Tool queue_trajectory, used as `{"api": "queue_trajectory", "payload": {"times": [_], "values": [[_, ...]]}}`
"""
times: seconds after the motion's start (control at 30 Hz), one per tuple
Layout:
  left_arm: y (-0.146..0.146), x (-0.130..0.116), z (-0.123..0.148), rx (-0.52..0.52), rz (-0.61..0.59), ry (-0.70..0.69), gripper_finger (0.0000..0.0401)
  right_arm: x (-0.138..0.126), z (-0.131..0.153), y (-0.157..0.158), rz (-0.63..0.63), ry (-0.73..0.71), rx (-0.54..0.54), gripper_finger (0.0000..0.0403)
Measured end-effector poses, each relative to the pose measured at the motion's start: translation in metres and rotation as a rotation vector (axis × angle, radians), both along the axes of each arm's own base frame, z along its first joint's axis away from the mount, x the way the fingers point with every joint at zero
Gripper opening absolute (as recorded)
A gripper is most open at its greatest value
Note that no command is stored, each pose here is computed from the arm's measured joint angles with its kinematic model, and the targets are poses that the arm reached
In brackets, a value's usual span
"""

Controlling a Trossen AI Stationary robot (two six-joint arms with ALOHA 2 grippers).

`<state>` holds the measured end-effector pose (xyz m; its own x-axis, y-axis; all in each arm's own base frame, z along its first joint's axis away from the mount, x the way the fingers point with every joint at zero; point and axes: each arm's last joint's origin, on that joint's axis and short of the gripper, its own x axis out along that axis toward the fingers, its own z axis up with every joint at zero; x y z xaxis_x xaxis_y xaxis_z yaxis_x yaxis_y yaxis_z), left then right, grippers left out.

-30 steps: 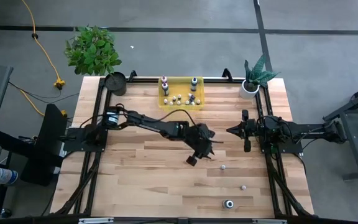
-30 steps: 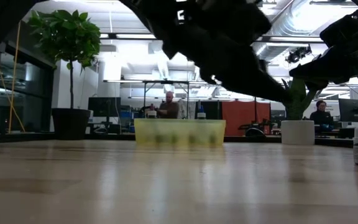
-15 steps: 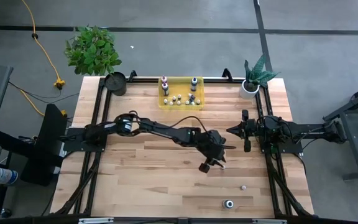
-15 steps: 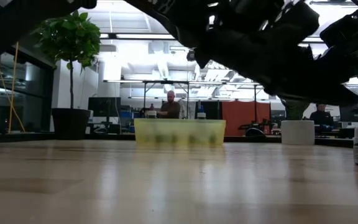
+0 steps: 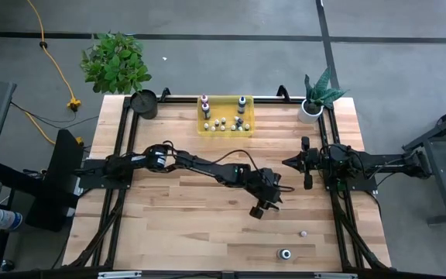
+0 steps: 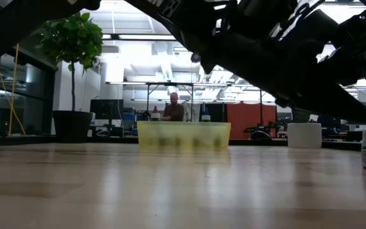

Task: Pick & Place food coloring
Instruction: Put the top small red food coloring bottle into the yellow container

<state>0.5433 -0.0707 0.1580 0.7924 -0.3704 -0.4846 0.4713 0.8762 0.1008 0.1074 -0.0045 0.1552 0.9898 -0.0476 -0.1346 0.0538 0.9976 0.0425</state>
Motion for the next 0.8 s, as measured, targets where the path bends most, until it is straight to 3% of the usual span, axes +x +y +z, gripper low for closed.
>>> {"api": "queue_trajectory", "payload": {"times": [0.37, 0.53, 0.8], "values": [[-0.006, 0.0, -0.002, 0.004, -0.015, -0.01, 0.0208, 0.0, 0.0, 0.0, 0.0, 0.0, 0.0, 0.0], [-0.01, 0.002, -0.019, -0.003, -0.042, 0.011, 0.0215, 0.0, 0.0, 0.0, 0.0, 0.0, 0.0, 0.0], [-0.01, 0.003, -0.021, 0.009, -0.016, -0.004, 0.0215, 0.0, 0.0, 0.0, 0.001, 0.0, 0.0, 0.0]]}}
